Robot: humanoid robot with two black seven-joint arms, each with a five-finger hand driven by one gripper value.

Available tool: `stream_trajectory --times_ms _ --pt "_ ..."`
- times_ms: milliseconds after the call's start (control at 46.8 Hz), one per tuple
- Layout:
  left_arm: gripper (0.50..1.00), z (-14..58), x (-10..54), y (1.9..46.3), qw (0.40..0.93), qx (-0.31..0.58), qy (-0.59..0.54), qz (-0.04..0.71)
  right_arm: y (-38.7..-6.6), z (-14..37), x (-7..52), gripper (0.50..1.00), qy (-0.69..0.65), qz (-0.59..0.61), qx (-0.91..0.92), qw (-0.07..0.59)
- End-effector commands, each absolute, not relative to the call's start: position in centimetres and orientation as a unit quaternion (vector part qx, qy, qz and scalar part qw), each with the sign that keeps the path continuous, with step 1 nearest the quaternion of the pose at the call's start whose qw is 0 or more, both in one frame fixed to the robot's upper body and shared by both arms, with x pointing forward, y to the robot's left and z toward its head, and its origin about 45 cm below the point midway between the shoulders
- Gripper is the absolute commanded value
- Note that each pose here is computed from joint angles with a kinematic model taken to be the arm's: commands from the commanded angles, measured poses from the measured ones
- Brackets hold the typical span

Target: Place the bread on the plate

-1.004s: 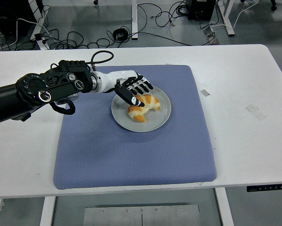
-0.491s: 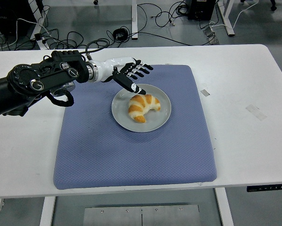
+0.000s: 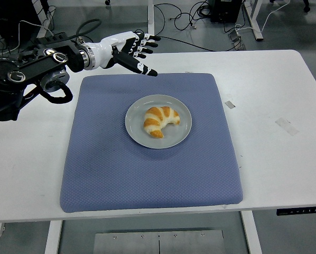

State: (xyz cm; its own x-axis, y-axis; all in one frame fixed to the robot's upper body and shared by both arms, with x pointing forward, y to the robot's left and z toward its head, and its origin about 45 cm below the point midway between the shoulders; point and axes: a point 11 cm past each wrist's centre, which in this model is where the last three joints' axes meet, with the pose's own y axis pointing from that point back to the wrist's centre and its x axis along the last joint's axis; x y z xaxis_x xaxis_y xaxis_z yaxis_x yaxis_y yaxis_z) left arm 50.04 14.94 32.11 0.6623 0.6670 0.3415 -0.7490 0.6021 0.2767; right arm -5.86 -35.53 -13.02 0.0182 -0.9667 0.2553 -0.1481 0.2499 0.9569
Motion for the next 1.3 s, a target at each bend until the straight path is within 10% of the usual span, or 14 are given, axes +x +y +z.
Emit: stream_trajectory --times_ms 0,1282 --pt "0.958 33.2 50.5 15.8 0.887 0.175 -0.091 0.418 -35.5 -13.0 -5.9 1.000 -0.585 -0.385 0.476 0.532" --pt "0.958 34.3 54.3 30.9 0.776 0.117 -0.021 0.619 -35.5 -13.0 -5.9 1.000 -0.585 -0.385 0.476 0.532"
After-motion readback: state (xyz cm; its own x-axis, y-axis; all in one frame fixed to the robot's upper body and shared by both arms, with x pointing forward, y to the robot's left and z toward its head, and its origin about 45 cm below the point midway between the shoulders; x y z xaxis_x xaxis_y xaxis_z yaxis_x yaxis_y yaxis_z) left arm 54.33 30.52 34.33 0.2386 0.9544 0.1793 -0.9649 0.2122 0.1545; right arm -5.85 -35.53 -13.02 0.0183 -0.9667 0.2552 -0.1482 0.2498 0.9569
